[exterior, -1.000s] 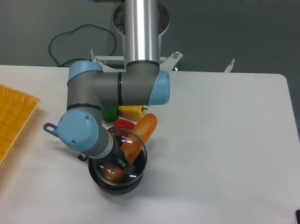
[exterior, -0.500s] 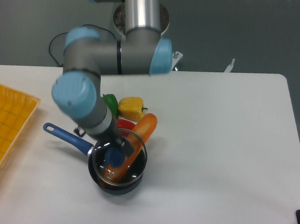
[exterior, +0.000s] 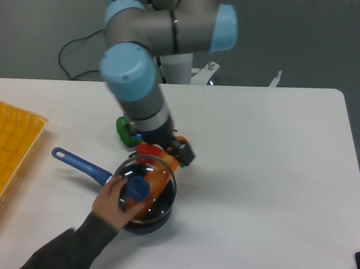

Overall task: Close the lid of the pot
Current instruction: 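Raise the gripper up and away from the lid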

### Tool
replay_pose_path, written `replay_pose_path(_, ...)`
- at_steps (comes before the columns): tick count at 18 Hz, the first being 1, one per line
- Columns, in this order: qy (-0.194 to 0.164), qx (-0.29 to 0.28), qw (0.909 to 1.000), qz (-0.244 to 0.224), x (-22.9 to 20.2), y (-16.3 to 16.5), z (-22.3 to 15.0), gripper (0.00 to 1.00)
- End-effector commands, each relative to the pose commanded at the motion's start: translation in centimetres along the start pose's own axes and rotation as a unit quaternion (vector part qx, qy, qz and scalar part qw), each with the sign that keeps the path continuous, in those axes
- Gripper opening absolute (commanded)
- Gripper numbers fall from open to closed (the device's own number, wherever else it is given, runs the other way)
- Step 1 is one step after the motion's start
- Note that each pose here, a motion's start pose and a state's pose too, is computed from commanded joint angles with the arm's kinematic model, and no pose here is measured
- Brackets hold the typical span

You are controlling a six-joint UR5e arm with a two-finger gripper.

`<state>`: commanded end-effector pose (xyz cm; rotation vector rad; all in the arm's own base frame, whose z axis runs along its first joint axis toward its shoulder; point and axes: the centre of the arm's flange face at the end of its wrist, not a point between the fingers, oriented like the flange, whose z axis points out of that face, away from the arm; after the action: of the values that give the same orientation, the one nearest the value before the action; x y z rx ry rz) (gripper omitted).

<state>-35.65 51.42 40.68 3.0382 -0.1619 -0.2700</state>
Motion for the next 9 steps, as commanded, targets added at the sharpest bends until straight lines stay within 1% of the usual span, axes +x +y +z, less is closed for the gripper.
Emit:
replay_pose_path(2,0.008,0.002,0.9999,-0.005,-1.9,1.8,0.7,1.0)
replay_pose_path(4,0.024,0.016,0.9995,-0.015,-3.9,3.7,1.5,1.0)
replay_pose_path(5,0.029,0.018,0.9994,-0.006,-5.0,4.9,2.0,1.0)
replay_pose_path(8,0.045,0.02,0.9978,0.045,-7.3,7.8,3.9,1.0)
replay_pose_path(9,0.049,0.018,0.9974,0.049,-7.8,8.6,4.6,1.0)
